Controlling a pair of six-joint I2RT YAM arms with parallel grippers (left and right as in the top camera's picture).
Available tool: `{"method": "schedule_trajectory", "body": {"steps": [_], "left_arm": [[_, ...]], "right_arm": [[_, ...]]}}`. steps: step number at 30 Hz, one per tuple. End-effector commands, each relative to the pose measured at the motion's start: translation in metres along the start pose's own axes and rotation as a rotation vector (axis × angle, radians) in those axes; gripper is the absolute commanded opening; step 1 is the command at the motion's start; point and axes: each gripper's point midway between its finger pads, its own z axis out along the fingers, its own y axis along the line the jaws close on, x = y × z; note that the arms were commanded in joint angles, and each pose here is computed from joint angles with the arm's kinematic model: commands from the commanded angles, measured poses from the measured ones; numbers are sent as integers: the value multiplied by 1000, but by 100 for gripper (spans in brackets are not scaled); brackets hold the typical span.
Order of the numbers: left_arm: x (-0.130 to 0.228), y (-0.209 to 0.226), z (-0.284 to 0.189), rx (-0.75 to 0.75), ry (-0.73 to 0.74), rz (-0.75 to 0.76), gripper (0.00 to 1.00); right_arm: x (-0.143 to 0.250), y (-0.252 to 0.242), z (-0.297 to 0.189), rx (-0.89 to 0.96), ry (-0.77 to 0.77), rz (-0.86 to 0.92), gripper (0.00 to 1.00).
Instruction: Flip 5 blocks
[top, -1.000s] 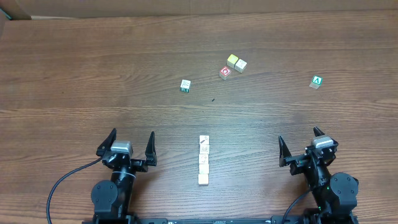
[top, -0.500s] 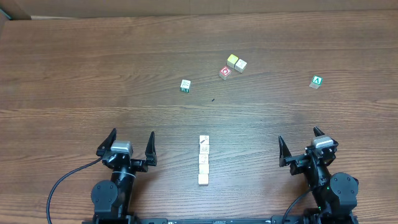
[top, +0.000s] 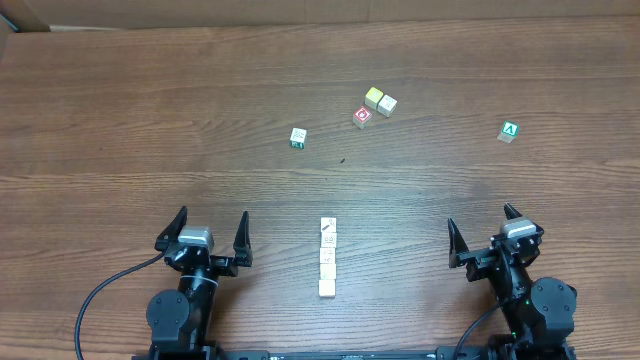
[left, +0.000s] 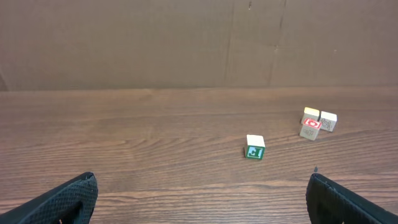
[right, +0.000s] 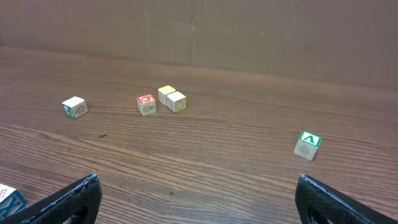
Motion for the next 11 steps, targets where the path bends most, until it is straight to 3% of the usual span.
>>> {"method": "schedule_trajectory", "body": {"steps": [1,11], "left_arm": [[0,3,0,-16,-5,22,100],[0,3,0,-16,-4,22,100]], "right_arm": [[-1,-1,0,6,-11,-1,100],[-1,-1,0,6,-11,-1,100]]}}
